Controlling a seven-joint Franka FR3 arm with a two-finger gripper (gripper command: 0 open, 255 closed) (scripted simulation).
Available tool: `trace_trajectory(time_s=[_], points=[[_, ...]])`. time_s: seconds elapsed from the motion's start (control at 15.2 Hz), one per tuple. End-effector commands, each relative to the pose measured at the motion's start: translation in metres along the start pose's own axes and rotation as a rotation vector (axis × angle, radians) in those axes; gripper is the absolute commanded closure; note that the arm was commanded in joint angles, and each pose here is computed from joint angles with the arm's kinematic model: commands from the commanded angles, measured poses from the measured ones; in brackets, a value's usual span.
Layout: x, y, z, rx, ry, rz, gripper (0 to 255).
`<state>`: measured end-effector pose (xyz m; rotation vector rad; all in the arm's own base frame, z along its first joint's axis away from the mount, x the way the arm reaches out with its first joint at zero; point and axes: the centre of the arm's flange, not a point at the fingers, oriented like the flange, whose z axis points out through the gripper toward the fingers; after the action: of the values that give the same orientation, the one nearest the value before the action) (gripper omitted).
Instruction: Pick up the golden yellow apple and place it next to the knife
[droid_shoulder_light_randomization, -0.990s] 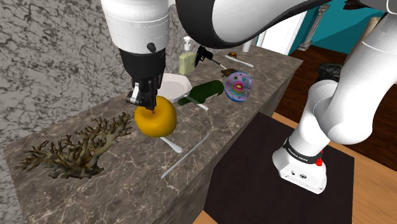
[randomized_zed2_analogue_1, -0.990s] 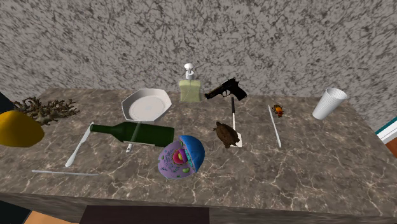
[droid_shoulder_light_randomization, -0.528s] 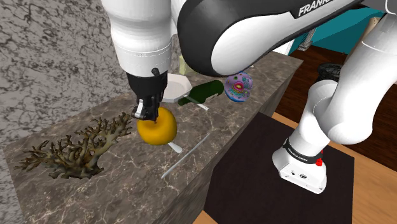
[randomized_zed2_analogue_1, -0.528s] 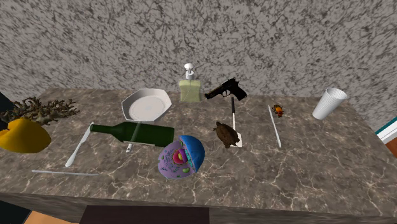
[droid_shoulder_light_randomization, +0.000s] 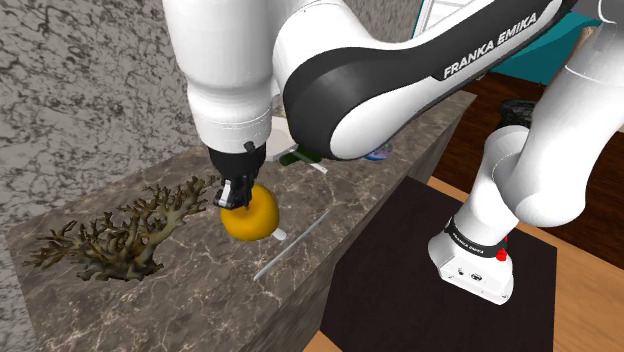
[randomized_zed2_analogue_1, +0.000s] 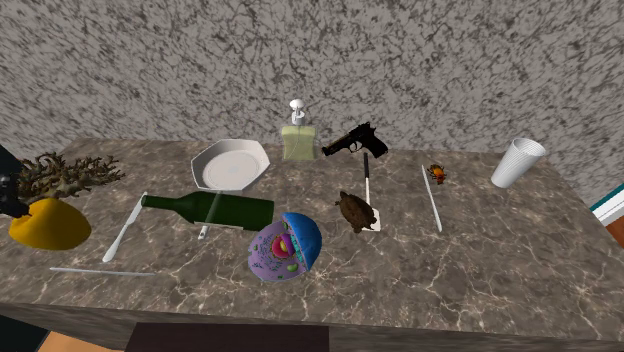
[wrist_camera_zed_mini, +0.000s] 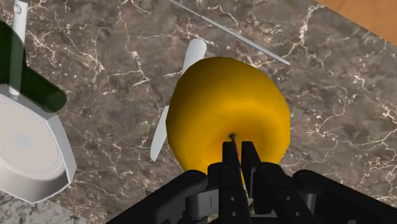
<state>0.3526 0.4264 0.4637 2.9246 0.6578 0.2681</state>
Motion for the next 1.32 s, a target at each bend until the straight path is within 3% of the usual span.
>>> trace_trajectory(time_s=[0.0, 0.53, 1.06, 1.12, 1.25], points=[[0.000, -0.002, 0.011, 0.000, 0.001, 0.000, 255], [-0.007, -0.009, 0.054, 0.000, 0.001, 0.000, 255], [-0.007, -0.009, 0.054, 0.000, 0.001, 0.000, 255], [-0.007, -0.009, 0.054, 0.000, 0.001, 0.000, 0], [-0.007, -0.009, 0.054, 0.000, 0.001, 0.000, 0]])
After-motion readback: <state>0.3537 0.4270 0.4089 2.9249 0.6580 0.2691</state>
